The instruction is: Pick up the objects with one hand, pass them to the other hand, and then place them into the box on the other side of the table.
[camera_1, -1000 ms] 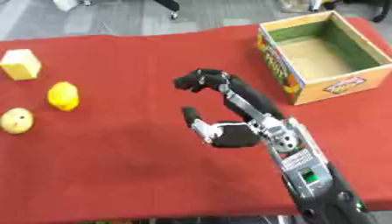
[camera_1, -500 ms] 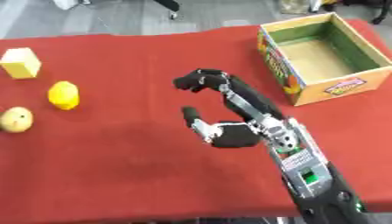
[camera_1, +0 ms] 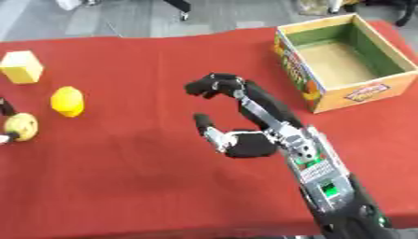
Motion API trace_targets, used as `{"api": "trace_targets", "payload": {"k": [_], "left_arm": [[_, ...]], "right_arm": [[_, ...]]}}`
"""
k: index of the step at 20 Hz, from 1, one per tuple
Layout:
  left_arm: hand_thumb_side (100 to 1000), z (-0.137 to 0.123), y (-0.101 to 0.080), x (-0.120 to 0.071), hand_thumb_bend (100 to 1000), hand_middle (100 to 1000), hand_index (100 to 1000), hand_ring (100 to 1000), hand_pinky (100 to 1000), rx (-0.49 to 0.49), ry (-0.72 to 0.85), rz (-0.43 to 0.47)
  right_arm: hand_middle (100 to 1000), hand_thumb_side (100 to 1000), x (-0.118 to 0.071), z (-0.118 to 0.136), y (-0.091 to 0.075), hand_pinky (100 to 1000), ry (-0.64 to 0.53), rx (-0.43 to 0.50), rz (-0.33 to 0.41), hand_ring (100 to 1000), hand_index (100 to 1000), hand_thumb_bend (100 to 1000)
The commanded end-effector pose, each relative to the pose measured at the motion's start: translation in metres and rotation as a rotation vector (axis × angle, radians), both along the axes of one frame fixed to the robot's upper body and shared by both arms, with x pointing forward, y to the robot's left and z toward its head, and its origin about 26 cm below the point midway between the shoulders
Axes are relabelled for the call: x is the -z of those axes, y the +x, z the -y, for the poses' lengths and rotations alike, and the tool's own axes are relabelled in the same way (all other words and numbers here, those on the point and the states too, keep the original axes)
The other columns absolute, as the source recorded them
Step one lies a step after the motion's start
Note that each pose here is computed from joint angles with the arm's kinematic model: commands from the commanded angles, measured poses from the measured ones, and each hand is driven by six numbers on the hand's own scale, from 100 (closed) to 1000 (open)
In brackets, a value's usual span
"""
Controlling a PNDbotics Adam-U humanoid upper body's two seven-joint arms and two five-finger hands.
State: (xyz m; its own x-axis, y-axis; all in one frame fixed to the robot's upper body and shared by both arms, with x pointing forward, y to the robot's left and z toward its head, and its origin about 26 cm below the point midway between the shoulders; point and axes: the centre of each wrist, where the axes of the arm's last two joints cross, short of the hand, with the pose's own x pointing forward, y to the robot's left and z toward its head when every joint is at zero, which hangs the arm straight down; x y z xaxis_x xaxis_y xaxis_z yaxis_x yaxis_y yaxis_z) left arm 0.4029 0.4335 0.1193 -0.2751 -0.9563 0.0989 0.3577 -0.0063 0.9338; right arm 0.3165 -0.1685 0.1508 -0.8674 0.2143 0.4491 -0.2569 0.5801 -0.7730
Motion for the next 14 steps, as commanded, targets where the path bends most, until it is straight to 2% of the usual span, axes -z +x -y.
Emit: {"api": "trace_targets", "payload": {"k": [1, 4, 6, 10, 14], "left_arm": [[258, -0.003, 0.003, -0.010, 178, 499, 579, 504, 689, 0.016, 0.010, -0.005], [256, -0.002, 0.003, -0.011, 129, 427, 484, 446, 656, 0.039, -0.040, -0.021], [259, 0.000, 0.003, -0.017, 128, 422, 476, 441, 655, 0.054, -0.085, 0.001], [273, 0.013, 0.004, -0.042, 123, 414, 456, 435, 653, 0.136, -0.184, 0.068], [287, 0.040, 0.008, -0.062, 132, 412, 443, 434, 653, 0.276, -0.301, 0.079]], "right_arm": [[737, 620, -0.008, 0.000, 0.000, 733, 0.011, -0.005, 0.024, 778, 848, 100], [737, 619, -0.009, 0.000, 0.000, 733, 0.011, -0.005, 0.026, 778, 848, 100], [737, 619, -0.009, 0.000, 0.000, 733, 0.010, -0.006, 0.027, 778, 848, 100], [736, 616, -0.010, -0.001, 0.000, 734, 0.008, -0.010, 0.032, 777, 848, 100], [734, 608, -0.014, -0.003, 0.000, 735, -0.002, -0.027, 0.045, 776, 847, 100]]}}
